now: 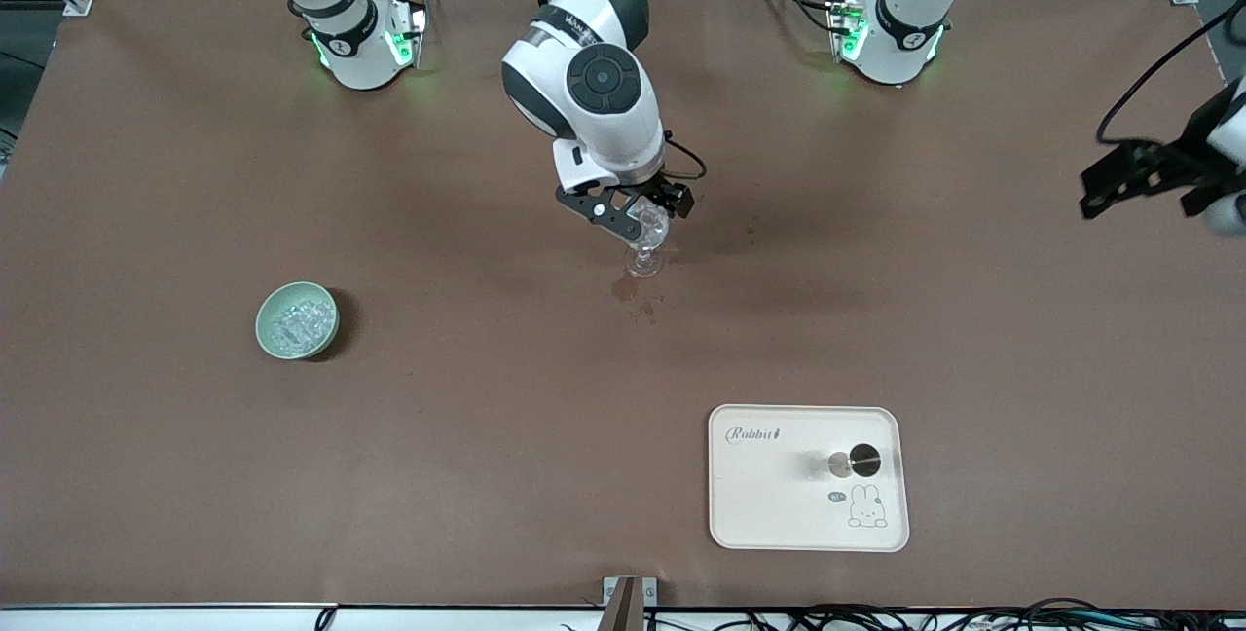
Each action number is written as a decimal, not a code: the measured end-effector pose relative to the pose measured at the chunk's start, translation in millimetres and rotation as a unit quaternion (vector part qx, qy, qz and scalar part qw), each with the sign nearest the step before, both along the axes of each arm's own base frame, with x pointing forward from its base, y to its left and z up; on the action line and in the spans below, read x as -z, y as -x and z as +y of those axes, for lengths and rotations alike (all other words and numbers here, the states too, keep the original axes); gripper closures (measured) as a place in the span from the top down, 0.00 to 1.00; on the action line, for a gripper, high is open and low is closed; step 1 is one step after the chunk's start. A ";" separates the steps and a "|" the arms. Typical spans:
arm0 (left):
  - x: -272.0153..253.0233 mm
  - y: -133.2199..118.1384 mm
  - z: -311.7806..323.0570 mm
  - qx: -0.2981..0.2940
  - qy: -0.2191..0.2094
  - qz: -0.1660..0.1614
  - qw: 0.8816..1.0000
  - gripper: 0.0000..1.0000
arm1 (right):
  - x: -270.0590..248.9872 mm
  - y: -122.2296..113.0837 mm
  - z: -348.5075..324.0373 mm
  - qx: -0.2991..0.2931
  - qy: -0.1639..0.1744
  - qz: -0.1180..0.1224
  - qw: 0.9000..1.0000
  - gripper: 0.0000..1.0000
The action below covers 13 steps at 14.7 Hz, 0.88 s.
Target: Pour wine and add ice with both arms
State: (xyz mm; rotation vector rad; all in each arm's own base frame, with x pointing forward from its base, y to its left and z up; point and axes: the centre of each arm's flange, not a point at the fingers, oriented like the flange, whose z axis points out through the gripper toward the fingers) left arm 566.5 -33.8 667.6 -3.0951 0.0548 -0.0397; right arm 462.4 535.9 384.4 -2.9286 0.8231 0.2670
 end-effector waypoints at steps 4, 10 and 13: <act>-1.0 34.6 15.8 -0.001 0.003 0.010 1.000 1.00 | 8.5 7.0 -8.8 -0.021 0.047 0.019 0.998 1.00; 5.0 55.7 12.0 -0.003 0.004 0.011 1.000 1.00 | 9.3 7.7 -11.2 -0.027 0.056 0.022 0.998 1.00; 7.9 55.0 9.8 -0.001 0.004 0.009 1.000 1.00 | 2.9 4.4 -10.9 -0.026 0.052 0.017 0.998 1.00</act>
